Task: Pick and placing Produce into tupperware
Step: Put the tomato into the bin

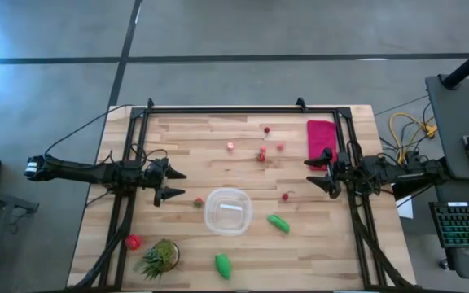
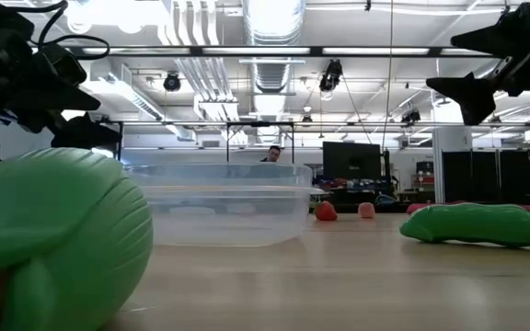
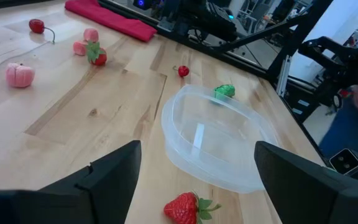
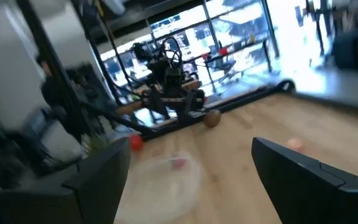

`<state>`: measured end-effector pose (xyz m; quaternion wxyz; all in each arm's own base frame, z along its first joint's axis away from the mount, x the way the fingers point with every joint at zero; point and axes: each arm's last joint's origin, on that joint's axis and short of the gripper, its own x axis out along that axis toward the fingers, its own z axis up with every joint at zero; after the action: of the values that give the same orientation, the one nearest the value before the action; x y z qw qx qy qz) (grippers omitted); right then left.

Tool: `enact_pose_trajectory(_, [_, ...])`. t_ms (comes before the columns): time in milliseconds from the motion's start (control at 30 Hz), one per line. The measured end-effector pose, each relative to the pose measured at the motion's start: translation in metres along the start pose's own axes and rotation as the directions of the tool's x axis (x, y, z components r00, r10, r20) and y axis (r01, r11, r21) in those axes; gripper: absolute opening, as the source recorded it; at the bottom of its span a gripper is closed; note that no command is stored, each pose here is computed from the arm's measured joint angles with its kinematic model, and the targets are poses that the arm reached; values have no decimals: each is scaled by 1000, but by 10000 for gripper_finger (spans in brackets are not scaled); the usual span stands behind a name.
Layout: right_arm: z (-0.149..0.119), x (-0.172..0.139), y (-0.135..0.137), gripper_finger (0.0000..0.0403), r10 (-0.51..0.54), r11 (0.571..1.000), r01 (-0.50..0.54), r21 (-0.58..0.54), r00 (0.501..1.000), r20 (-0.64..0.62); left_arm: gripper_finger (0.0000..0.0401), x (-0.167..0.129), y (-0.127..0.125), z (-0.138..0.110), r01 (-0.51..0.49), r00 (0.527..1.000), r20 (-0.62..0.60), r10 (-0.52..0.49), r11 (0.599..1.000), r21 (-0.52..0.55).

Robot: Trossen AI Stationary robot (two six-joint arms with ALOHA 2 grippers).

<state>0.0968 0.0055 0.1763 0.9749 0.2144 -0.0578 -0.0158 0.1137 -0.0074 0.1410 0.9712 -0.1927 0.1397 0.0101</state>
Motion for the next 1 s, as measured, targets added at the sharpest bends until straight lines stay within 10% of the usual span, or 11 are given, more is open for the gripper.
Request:
enact_pose_trajectory(267, [10, 0, 2, 327, -14, 869, -45, 493, 993, 116, 300, 0, 0, 0, 0, 1000, 0, 0, 1000, 0])
enact_pose_trajectory(433, [9, 1, 1, 327, -57, 941, 14, 339, 991, 118, 300, 0, 0, 0, 0, 1000, 0, 0, 1000, 0])
enact_pose_trajectory(1000, [9, 1, 1, 327, -55, 917, 3, 399, 991, 119, 300, 0, 0, 0, 0, 1000, 0, 0, 1000, 0])
